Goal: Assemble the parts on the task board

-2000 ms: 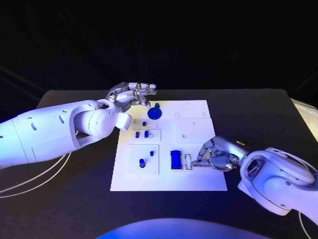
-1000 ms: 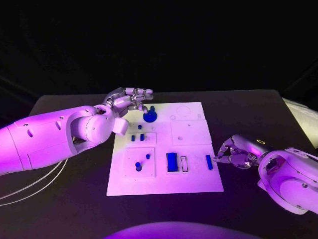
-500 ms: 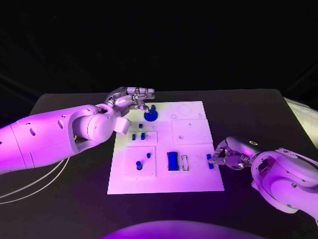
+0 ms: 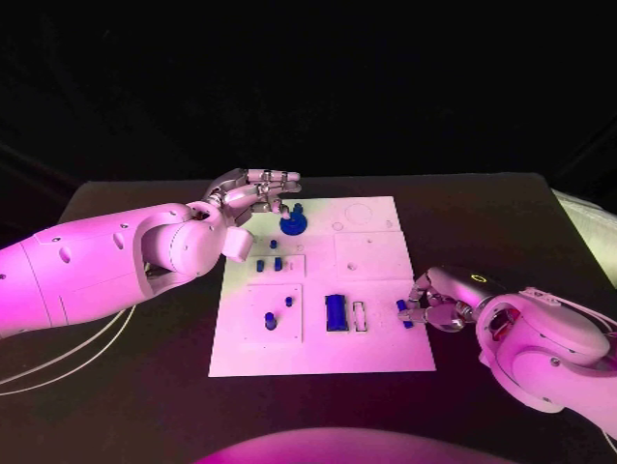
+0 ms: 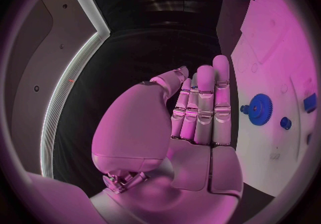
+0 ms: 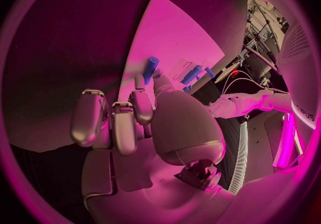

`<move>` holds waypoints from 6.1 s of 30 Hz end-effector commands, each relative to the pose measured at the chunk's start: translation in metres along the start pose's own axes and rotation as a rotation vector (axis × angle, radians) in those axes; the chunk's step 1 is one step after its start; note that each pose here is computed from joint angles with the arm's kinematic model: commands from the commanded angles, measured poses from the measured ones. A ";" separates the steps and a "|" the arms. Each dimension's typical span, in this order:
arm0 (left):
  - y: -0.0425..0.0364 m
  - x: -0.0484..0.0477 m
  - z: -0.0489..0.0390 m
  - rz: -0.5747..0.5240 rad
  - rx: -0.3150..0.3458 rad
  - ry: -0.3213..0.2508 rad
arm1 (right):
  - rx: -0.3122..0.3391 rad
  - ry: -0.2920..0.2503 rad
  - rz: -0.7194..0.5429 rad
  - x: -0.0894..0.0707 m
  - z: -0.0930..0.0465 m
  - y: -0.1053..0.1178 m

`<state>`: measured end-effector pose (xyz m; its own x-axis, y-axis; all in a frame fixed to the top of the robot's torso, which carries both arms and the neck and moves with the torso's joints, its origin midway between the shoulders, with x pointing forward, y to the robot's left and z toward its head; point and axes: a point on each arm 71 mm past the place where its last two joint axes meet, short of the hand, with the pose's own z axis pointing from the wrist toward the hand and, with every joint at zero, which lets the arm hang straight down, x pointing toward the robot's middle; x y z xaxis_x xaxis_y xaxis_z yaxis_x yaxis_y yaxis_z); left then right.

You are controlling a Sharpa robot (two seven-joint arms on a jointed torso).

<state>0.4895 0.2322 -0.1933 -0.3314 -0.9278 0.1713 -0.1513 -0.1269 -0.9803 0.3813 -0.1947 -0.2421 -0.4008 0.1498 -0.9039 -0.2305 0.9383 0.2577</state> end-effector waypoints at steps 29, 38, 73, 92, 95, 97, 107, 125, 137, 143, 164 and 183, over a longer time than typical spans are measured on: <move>-0.0005 0.0018 -0.0004 -0.001 0.007 0.022 | -0.047 -0.013 -0.159 0.009 0.004 0.017; -0.0005 0.0022 -0.0004 -0.001 0.007 0.024 | -0.092 -0.087 0.106 0.000 -0.001 0.028; -0.0002 0.0042 0.0000 -0.002 0.004 0.028 | -0.049 0.084 0.135 0.017 0.015 0.056; 0.0003 0.0049 0.0004 -0.003 0.000 0.031 | -0.054 0.068 0.142 0.018 0.018 0.060; 0.0004 0.0049 0.0005 -0.003 -0.001 0.032 | -0.056 0.064 0.139 0.018 0.019 0.060; 0.0004 0.0049 0.0006 -0.003 -0.001 0.031 | -0.056 0.062 0.137 0.018 0.019 0.060; 0.0006 0.0047 0.0007 -0.003 -0.003 0.031 | -0.063 0.045 0.134 0.016 0.018 0.060; 0.0006 0.0038 0.0007 -0.002 -0.003 0.030 | -0.080 0.028 0.132 0.014 0.015 0.052; 0.0000 -0.0003 0.0007 0.001 0.005 0.017 | -0.144 -0.021 0.358 -0.004 0.013 0.030; 0.0027 -0.0073 0.0024 0.003 0.011 -0.006 | -0.217 -0.048 0.630 -0.038 0.025 0.006; 0.0338 -0.0377 0.0282 -0.042 0.048 -0.183 | -0.278 -0.168 1.277 -0.096 0.117 -0.064; 0.0404 -0.0326 0.0322 -0.002 0.044 -0.236 | -0.225 -0.236 1.272 -0.092 0.127 -0.065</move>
<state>0.5266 0.2483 -0.2431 -0.1245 -0.9758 0.1795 -0.1312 -0.1631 -0.9778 0.5474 -0.2326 -0.2201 -0.3235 0.9460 -0.0181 0.0564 0.0383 0.9977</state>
